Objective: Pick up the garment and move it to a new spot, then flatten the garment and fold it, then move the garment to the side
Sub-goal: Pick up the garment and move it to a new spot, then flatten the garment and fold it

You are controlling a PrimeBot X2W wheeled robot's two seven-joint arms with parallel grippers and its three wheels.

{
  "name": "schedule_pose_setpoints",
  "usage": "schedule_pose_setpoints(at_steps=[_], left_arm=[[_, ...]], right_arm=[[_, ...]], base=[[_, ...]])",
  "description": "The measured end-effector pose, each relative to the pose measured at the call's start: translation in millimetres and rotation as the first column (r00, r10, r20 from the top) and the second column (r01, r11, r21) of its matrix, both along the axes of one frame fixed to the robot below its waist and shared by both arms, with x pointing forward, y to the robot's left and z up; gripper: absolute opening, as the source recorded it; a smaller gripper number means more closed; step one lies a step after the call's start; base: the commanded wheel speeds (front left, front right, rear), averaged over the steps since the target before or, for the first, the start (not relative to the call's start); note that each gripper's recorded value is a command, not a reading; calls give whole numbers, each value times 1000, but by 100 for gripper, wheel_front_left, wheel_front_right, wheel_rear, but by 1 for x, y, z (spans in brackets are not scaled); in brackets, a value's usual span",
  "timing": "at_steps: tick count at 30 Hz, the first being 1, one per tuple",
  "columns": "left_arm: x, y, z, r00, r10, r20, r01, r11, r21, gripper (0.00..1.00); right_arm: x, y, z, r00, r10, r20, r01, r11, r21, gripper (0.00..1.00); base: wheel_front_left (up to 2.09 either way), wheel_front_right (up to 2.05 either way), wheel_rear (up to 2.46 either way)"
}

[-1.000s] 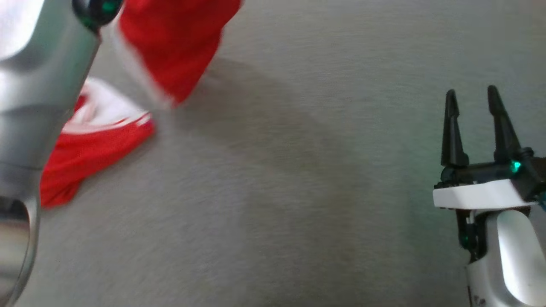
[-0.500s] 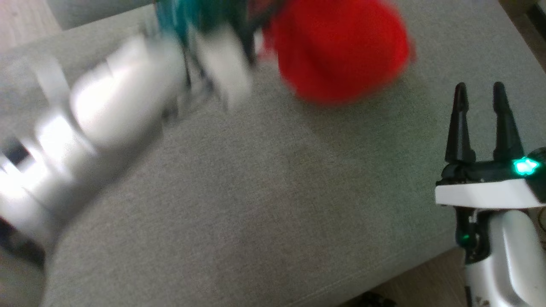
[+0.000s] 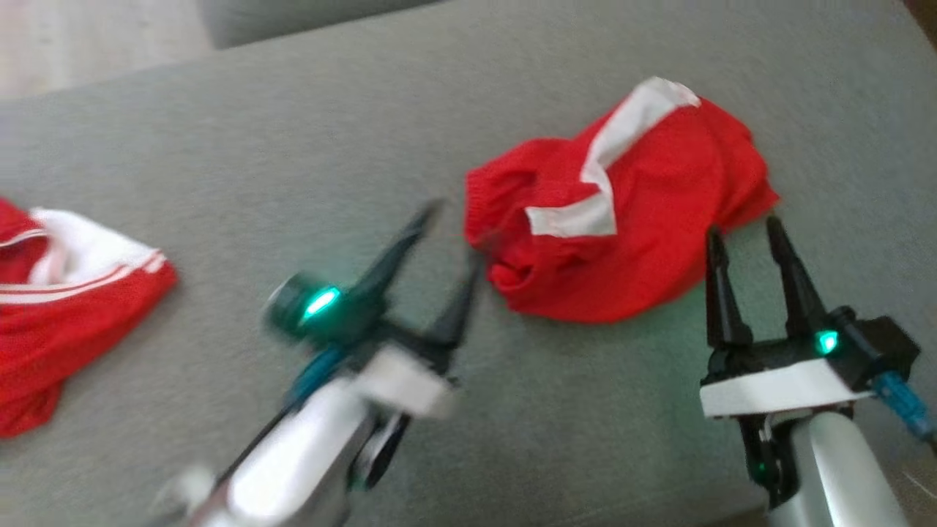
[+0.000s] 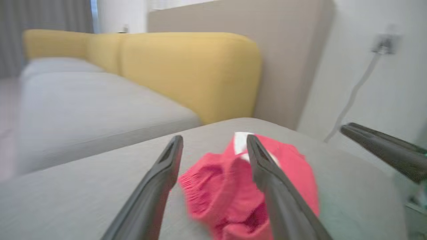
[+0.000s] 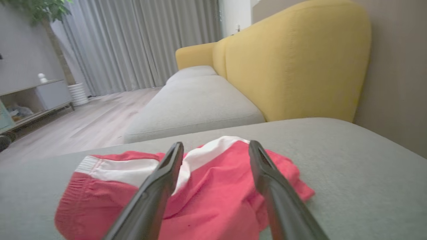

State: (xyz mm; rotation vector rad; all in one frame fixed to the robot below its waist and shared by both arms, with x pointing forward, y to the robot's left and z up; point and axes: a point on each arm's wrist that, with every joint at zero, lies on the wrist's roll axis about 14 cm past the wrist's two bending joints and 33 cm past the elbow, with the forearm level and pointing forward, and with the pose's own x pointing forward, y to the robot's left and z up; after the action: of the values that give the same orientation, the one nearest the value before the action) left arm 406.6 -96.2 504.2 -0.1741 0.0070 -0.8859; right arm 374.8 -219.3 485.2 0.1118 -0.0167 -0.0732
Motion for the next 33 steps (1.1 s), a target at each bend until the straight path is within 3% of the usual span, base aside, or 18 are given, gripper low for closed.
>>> schedule_pose_setpoints(at_steps=[4,9,11,16,23,33], left_arm=[[-5,66,-9,965,252,-76,-256,966,-36,100],[-16,131,0,871,482,-92,-489,869,-79,100],[-21,156,7,831,552,-68,-556,827,-85,100],[-49,191,23,774,633,4,-630,771,-92,100],[-72,198,25,764,644,32,-640,764,-77,100],[-74,191,15,773,635,17,-633,772,-49,100]], right_arm=[[2,14,8,999,46,26,-46,999,-19,100],[0,31,9,995,99,29,-98,994,-39,100],[-8,41,6,991,129,19,-128,991,-49,100],[-28,58,3,984,178,10,-178,983,-46,100],[-33,78,11,971,237,36,-235,971,-42,100],[-35,78,12,970,240,40,-238,970,-41,100]], base=[[0,0,0],[0,0,0],[0,0,0],[0,0,0],[0,0,0],[0,0,0]])
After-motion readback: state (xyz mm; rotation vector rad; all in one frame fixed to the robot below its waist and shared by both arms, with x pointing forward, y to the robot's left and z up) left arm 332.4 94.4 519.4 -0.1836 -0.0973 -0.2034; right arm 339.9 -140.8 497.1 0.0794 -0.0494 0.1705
